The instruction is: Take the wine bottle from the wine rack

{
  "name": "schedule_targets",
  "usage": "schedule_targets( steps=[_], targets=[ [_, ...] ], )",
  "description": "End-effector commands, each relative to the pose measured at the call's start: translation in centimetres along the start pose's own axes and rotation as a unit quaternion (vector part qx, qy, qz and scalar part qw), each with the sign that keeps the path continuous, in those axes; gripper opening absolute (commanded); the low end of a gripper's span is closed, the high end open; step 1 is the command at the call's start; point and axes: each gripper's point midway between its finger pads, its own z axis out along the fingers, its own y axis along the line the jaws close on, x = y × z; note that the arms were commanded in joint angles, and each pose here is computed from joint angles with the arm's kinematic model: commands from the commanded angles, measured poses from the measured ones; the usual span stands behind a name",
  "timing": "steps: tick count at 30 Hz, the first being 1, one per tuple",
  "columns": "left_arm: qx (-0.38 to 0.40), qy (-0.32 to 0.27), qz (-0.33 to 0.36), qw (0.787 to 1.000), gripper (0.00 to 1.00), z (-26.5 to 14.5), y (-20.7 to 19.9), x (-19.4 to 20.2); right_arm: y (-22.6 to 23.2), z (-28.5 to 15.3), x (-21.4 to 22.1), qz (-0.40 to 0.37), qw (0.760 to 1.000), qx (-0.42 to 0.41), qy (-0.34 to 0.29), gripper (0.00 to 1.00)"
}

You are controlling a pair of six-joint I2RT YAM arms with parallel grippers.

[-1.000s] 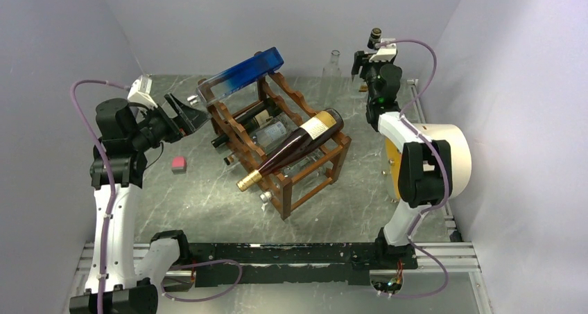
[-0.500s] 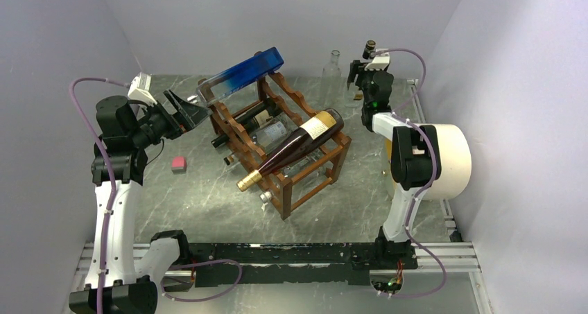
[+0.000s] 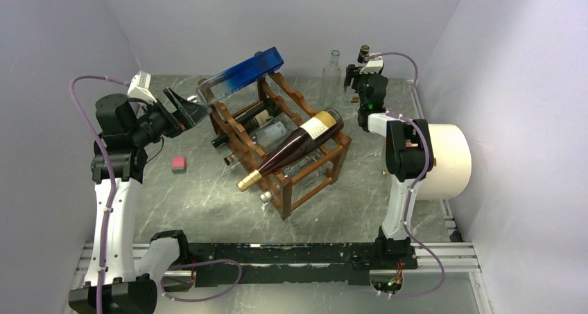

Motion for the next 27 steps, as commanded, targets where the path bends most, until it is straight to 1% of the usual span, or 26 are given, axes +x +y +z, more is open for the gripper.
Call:
schedule_targets(
  steps=[1,7,8,12,13,14,21,27],
  targets=[
    [0.024,-0.013,0.019,0.999,0.99,-0.7,-1.6,-0.7,-0.1,1.1,-6.5,-0.02,0.994,0.002,-0.112,0.0],
    [0.026,-0.012,0.021,0.999,0.99,-0.8,-1.8,-0.7,0.1,1.1,-3.7,-0.023,0.996,0.001,-0.086,0.01],
    [0.026,-0.013,0.023,0.999,0.99,-0.9,-1.9,-0.8,0.0,1.0,-3.6,-0.021,0.996,0.003,-0.084,0.08],
    [0.023,-0.014,0.027,0.999,0.99,-1.1,-2.0,-0.8,0.2,0.7,-3.6,-0.037,0.996,0.003,-0.08,0.43],
    [0.021,-0.014,0.028,0.999,0.99,-1.1,-1.9,-0.8,0.2,0.7,-3.6,-0.038,0.996,0.006,-0.078,0.5],
    [0.02,-0.014,0.029,0.999,0.99,-1.2,-1.9,-0.7,0.2,0.8,-3.7,-0.04,0.996,0.006,-0.076,0.55],
    [0.014,-0.022,0.038,0.999,0.99,-2.0,-2.3,-0.8,0.1,0.3,-5.5,-0.051,0.996,0.011,-0.079,0.77],
    [0.025,-0.02,0.042,0.999,0.99,-2.6,-3.1,-0.6,-0.5,-0.2,-5.5,-0.06,0.996,0.024,-0.063,0.9]
  ],
)
